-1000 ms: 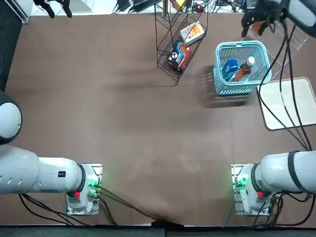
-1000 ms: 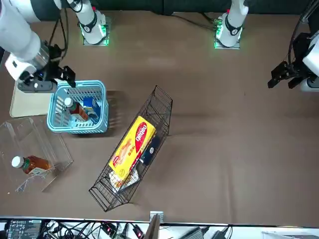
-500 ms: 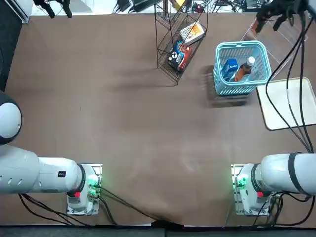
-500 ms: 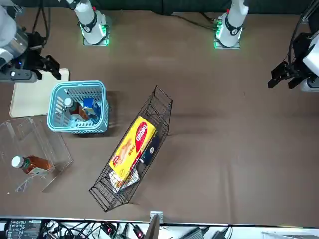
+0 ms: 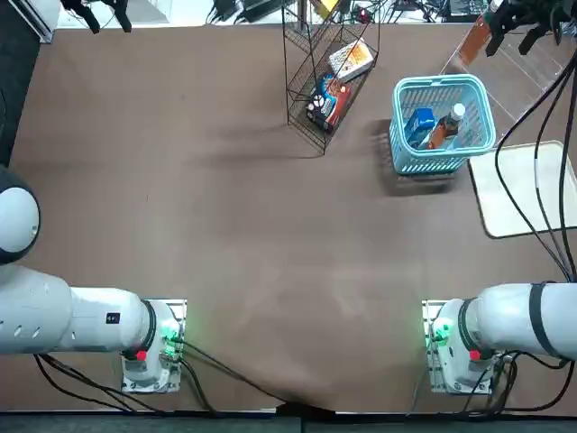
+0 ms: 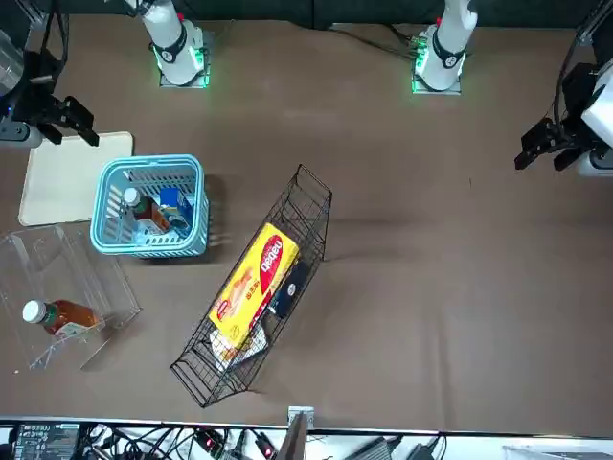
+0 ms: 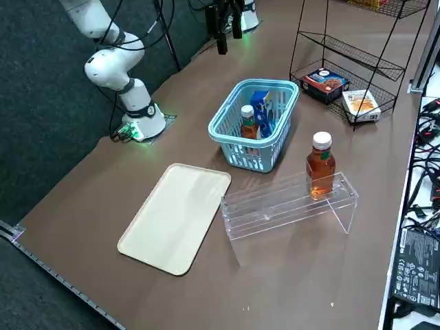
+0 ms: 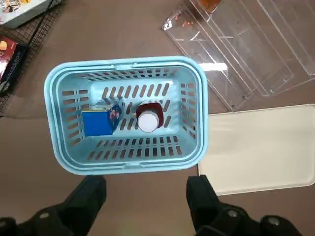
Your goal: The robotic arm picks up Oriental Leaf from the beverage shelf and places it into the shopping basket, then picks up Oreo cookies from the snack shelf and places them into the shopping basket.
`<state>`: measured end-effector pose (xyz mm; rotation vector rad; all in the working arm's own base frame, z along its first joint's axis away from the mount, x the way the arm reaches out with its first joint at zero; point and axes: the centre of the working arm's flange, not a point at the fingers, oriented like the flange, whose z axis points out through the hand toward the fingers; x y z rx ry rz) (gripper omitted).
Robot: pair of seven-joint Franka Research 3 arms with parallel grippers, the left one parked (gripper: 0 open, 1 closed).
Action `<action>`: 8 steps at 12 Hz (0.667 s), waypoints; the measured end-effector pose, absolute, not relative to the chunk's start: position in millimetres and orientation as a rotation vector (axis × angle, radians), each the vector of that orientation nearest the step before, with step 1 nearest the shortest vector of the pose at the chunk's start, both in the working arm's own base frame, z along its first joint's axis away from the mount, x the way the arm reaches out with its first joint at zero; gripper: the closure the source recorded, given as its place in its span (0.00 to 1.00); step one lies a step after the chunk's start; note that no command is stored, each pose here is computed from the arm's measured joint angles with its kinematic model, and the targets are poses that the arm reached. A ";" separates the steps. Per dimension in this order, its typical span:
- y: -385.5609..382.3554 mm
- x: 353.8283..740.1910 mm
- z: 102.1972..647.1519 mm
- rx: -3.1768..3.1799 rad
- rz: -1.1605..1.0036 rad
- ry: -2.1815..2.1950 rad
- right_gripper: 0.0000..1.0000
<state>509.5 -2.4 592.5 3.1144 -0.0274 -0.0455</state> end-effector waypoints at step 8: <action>-2.9 526.0 598.4 3.115 -0.018 -0.029 0.00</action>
